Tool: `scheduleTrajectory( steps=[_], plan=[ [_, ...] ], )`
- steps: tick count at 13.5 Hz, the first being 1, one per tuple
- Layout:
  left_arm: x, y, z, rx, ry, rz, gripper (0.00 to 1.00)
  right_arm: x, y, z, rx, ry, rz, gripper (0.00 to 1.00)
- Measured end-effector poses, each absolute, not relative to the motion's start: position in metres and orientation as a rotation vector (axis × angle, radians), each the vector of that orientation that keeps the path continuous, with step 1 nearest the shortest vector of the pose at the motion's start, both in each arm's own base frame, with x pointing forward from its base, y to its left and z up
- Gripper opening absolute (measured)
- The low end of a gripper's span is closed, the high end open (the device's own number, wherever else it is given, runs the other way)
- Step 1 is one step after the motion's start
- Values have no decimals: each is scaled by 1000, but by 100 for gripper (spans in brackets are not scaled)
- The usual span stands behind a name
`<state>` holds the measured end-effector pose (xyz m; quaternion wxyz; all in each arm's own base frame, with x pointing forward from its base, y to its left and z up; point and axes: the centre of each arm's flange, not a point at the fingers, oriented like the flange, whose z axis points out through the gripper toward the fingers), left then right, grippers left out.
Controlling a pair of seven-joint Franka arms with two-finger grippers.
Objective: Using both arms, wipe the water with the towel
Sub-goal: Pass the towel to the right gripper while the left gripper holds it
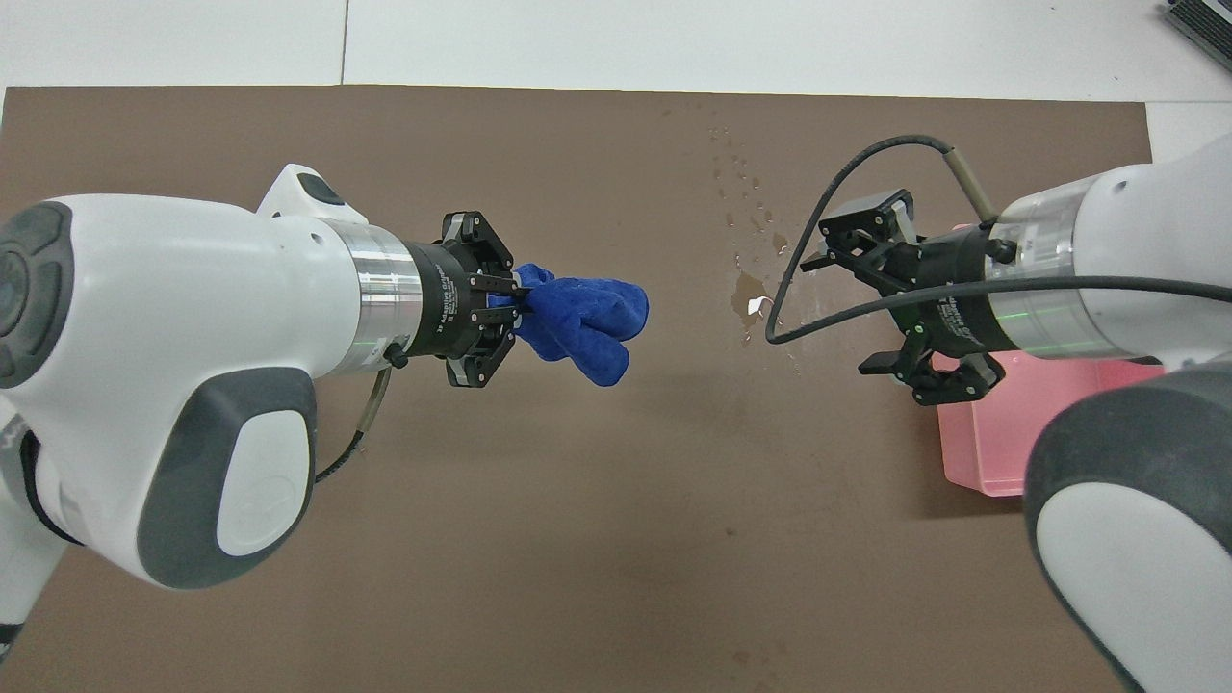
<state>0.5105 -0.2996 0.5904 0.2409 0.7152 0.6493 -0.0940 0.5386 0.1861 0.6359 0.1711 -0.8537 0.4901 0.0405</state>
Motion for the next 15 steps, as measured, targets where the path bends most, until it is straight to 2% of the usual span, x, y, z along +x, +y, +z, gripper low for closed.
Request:
scheduleTrajectory(
  steps=[5, 10, 15],
  plan=[
    [506, -318, 600, 1852, 1753, -308, 9, 549, 238, 602, -2212, 1676, 233, 98],
    [499, -332, 608, 1805, 1729, -331, 9, 569, 250, 580, -2082, 1718, 296, 98],
    [488, -348, 614, 1782, 1715, -335, 9, 562, 273, 556, -2086, 1761, 341, 96]
  ],
)
